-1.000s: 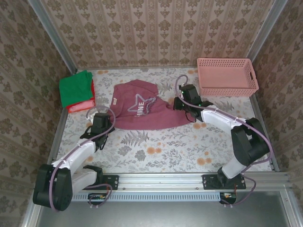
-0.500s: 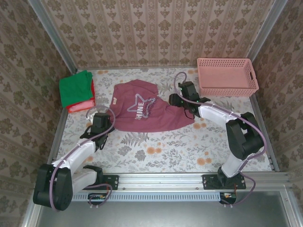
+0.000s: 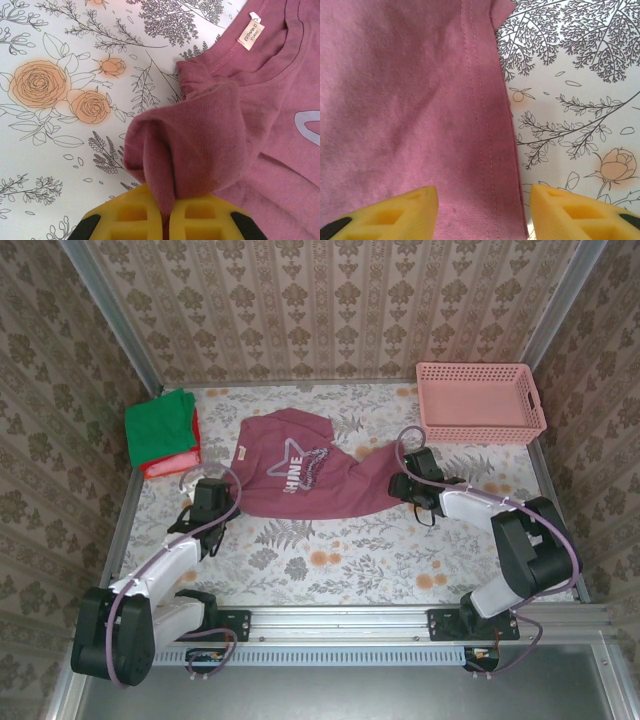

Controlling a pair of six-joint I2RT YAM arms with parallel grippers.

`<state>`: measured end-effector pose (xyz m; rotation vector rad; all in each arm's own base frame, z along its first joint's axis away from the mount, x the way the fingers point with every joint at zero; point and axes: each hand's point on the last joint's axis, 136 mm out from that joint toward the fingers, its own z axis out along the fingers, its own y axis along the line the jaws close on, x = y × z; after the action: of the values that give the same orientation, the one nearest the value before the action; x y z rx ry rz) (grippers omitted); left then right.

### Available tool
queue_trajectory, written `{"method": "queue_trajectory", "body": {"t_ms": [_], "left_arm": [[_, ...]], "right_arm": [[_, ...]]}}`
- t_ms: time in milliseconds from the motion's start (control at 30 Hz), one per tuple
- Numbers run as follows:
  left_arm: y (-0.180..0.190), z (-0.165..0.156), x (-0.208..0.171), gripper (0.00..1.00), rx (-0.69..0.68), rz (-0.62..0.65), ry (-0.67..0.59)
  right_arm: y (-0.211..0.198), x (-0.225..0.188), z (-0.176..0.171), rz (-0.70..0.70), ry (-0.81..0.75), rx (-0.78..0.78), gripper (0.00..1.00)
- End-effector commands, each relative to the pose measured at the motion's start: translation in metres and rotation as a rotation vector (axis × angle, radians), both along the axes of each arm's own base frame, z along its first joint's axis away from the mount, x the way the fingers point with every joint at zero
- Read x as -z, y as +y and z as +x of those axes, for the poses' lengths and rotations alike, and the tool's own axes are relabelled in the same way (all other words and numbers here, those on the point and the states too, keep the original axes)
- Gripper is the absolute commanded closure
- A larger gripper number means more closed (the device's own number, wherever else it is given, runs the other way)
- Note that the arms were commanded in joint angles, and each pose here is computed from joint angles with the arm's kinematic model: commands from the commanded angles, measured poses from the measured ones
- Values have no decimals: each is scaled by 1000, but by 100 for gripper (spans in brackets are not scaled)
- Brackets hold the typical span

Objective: Fold and stack the t-shirts

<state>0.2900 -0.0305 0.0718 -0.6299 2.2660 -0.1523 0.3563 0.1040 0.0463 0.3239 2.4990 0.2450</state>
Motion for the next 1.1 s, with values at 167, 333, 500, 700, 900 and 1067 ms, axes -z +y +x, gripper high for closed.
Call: {"method": "queue_trajectory", "body": {"t_ms": [167, 333, 500, 700, 900, 1067], "left_arm": [[1, 2, -4, 100, -1, -4, -14], [2, 0, -5, 100, -9, -11, -23], [1, 4, -15, 100, -3, -12, -43], [2, 1, -34, 100, -2, -15, -82], [9, -18, -23, 100, -3, 17, -17], [14, -31, -3, 93, -19, 23, 44]], "right_arm": [[10, 20, 8, 42, 72, -11, 68], [7, 5, 10, 40, 57, -20, 100], [1, -49, 20, 46, -89, -24, 100], [-18, -100, 5, 22, -241, 15, 100], [-17, -75, -9, 16, -168, -14, 56], [3, -40, -12, 59, -53, -73, 45]]}}
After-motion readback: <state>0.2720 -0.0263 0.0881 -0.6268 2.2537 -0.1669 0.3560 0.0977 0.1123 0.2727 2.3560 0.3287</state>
